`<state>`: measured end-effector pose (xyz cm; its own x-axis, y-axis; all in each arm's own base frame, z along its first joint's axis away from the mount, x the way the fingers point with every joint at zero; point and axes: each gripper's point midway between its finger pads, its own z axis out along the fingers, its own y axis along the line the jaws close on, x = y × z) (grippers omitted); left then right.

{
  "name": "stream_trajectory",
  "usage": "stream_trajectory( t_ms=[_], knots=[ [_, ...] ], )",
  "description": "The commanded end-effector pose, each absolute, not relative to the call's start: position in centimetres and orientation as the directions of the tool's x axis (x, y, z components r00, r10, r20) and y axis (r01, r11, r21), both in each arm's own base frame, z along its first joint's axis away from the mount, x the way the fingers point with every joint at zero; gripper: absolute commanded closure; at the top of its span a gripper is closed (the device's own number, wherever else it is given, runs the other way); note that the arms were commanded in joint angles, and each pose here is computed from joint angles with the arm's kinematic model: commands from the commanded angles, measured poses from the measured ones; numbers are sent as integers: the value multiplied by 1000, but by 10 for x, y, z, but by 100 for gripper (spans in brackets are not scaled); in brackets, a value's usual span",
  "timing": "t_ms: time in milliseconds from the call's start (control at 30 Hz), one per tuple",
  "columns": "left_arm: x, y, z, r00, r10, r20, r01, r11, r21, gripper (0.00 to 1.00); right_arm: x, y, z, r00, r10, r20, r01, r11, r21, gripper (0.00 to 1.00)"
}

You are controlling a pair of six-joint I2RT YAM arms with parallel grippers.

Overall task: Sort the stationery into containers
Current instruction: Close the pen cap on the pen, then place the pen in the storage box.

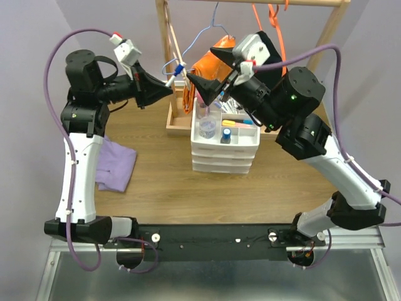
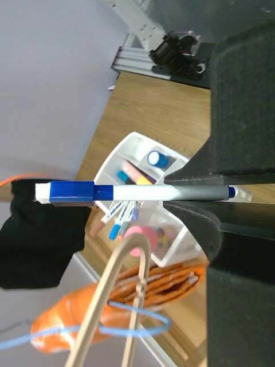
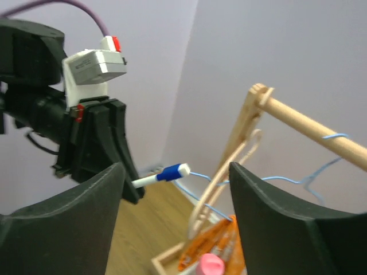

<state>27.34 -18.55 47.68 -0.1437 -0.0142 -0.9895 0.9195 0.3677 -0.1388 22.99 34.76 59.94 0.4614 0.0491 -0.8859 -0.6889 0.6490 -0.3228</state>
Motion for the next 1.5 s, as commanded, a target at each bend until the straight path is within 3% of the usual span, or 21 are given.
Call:
stream_trajectory(
  t_ms=[0,167,267,433,1467],
  knots=[
    [286,-168,514,-90,-113,-989,898,421,-130,100,214,364,607,199,266,-943,-900,431,-69,25],
    [294,-160,527,-51,-164,-985,869,479,-125,100,245,362,612,-84,425,-901,-930,291,224,32],
    [293,-161,531,-52,-181,-982,870,475,-133,100,237,380,599,-103,425,-899,-967,167,190,41],
    [289,-162,531,-76,-200,-977,877,452,-161,100,240,402,573,-126,366,-922,-981,92,171,46],
    [280,-166,533,-88,-212,-973,893,416,-171,100,301,429,559,-131,429,-894,-946,216,242,40]
  ],
)
